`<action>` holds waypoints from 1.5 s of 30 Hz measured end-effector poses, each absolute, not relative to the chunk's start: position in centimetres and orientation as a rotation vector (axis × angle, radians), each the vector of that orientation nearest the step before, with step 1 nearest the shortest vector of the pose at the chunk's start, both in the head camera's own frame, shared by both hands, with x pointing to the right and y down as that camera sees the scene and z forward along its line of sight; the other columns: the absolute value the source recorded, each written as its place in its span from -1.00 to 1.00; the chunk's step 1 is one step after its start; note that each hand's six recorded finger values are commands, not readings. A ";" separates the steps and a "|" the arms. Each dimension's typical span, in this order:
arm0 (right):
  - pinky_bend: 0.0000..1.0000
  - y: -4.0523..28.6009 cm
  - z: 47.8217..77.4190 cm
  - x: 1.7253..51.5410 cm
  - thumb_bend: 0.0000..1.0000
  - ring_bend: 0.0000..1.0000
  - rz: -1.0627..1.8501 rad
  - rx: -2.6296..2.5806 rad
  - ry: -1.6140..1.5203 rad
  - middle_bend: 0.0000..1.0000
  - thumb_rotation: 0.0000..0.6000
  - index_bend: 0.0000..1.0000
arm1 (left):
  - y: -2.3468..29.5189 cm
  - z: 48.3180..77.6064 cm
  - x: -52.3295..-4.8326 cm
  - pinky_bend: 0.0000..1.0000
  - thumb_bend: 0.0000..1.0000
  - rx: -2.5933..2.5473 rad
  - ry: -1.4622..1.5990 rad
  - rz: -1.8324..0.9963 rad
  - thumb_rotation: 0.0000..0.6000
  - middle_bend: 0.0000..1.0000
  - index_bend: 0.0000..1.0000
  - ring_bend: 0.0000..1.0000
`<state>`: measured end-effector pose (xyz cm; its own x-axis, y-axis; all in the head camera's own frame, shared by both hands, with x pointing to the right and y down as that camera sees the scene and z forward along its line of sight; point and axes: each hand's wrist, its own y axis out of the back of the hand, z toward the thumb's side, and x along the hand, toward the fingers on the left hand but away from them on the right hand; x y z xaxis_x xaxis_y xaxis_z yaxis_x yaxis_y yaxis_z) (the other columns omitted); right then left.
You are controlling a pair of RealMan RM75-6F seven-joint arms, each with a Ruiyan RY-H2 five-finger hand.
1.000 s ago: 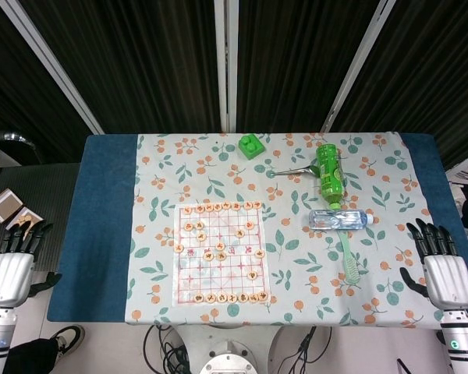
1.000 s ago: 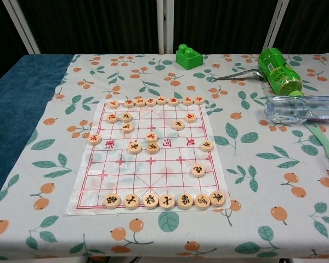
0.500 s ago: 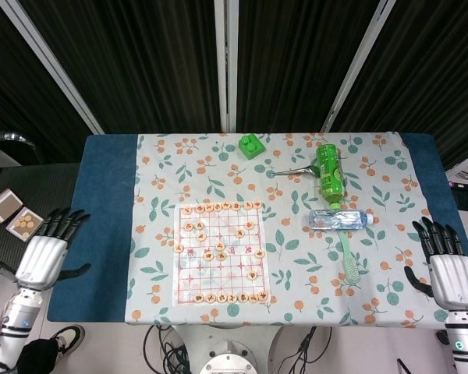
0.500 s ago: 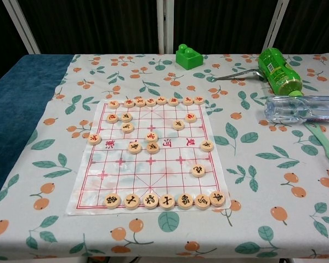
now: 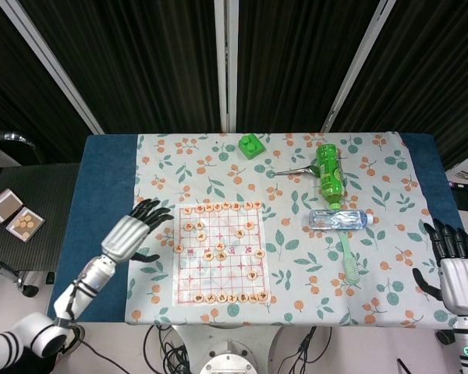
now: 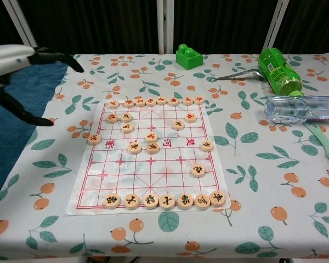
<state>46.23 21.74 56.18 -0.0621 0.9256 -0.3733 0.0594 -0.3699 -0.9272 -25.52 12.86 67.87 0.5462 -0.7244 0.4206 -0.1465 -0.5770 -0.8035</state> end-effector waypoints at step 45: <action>-1.00 21.6 56.4 49.0 -0.54 -1.00 1.560 -1.473 -1.156 -1.00 1.00 -1.00 | 11.5 77.6 -17.4 -0.94 -0.58 -2.115 0.524 -1.007 1.00 -0.67 -0.17 -0.97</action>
